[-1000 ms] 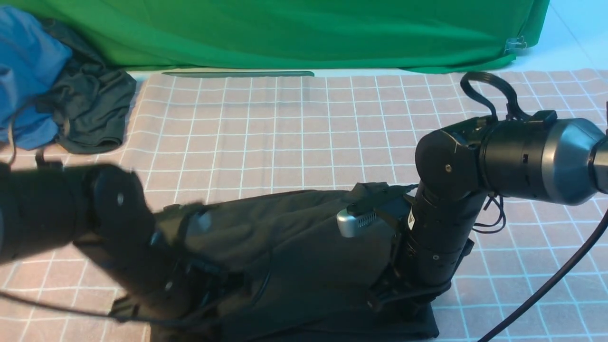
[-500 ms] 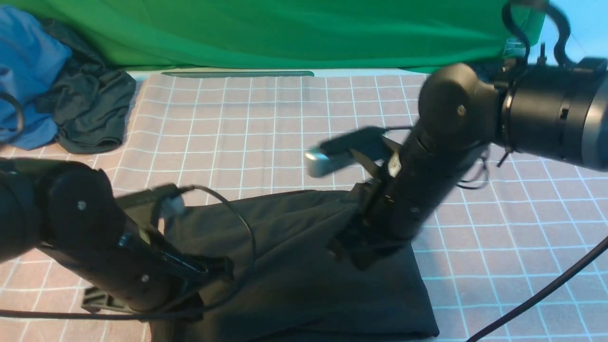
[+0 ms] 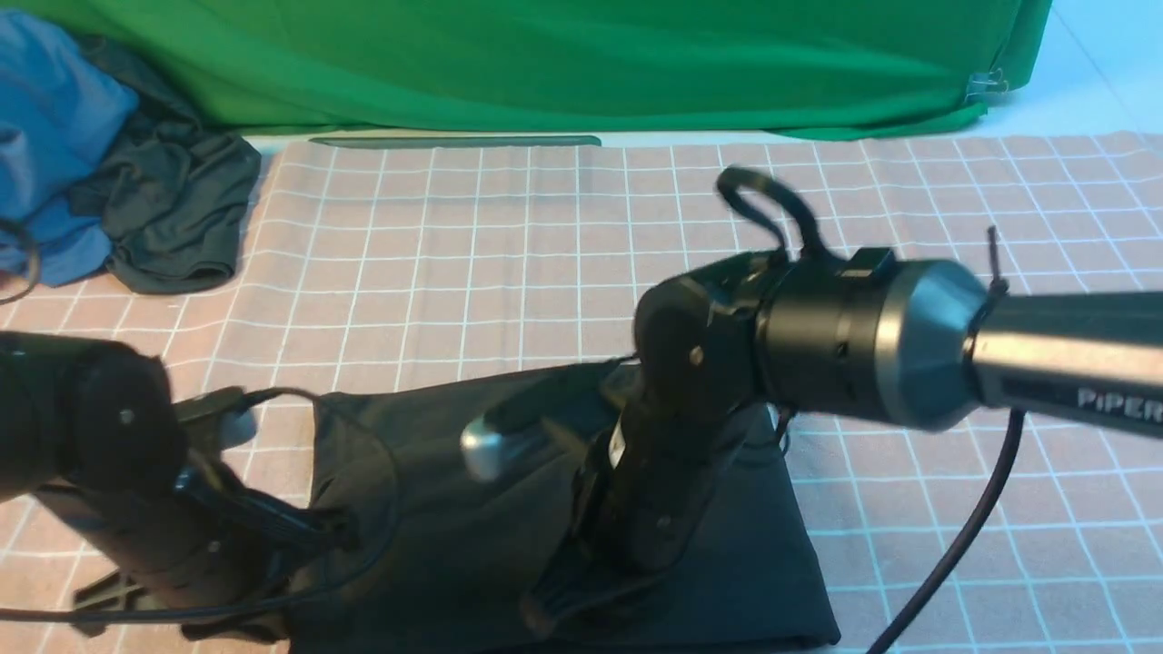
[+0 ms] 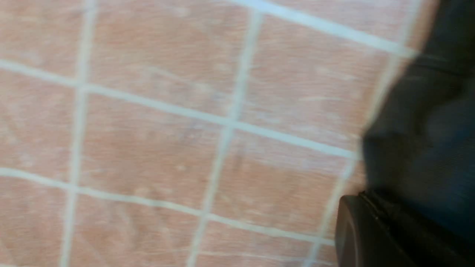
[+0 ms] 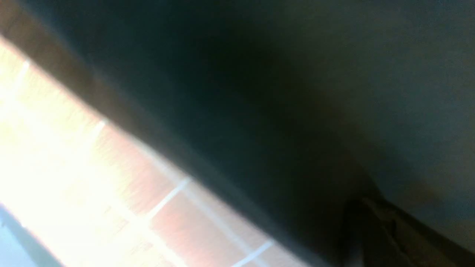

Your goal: Fold a long-sleeved shirt over a pink coffee tablecloth.

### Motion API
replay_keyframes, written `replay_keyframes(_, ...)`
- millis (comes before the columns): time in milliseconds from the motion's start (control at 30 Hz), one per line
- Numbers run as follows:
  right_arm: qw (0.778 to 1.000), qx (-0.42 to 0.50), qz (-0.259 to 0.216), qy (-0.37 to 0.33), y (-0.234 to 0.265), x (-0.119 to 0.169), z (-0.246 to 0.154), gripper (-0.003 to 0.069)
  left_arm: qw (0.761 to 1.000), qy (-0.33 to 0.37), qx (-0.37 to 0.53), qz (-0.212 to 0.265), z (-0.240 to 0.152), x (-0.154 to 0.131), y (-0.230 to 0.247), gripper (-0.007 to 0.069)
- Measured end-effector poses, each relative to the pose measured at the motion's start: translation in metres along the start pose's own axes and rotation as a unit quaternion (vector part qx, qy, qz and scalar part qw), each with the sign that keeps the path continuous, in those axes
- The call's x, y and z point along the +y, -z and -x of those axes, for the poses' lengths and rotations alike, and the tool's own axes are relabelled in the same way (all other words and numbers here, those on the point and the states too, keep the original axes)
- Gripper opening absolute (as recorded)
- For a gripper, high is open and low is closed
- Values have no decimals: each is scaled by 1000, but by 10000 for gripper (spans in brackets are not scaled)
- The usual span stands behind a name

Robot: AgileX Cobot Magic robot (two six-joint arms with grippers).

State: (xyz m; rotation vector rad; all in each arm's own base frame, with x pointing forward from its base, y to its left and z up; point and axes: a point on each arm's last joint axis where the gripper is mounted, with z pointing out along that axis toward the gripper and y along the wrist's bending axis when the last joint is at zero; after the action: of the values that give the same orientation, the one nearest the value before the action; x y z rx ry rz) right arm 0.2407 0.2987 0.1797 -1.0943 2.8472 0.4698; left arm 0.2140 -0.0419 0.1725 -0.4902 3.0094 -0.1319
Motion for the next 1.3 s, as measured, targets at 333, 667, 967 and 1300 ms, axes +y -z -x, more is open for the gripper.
replay_keyframes(333,998,41,0,37,4,22,-13,38,998,40,-37,-39,8,14,32,14)
replay_keyframes(667,991,-111,-76,-18,105,-50,-2,38,978,41,-107,-176,12,-9,80,14)
replay_keyframes(967,985,-149,-74,-46,114,-93,33,38,976,44,-80,-197,48,-27,50,14)
replay_keyframes(1300,993,-76,-66,-60,42,-116,54,38,984,35,-12,-176,65,-32,-13,14)
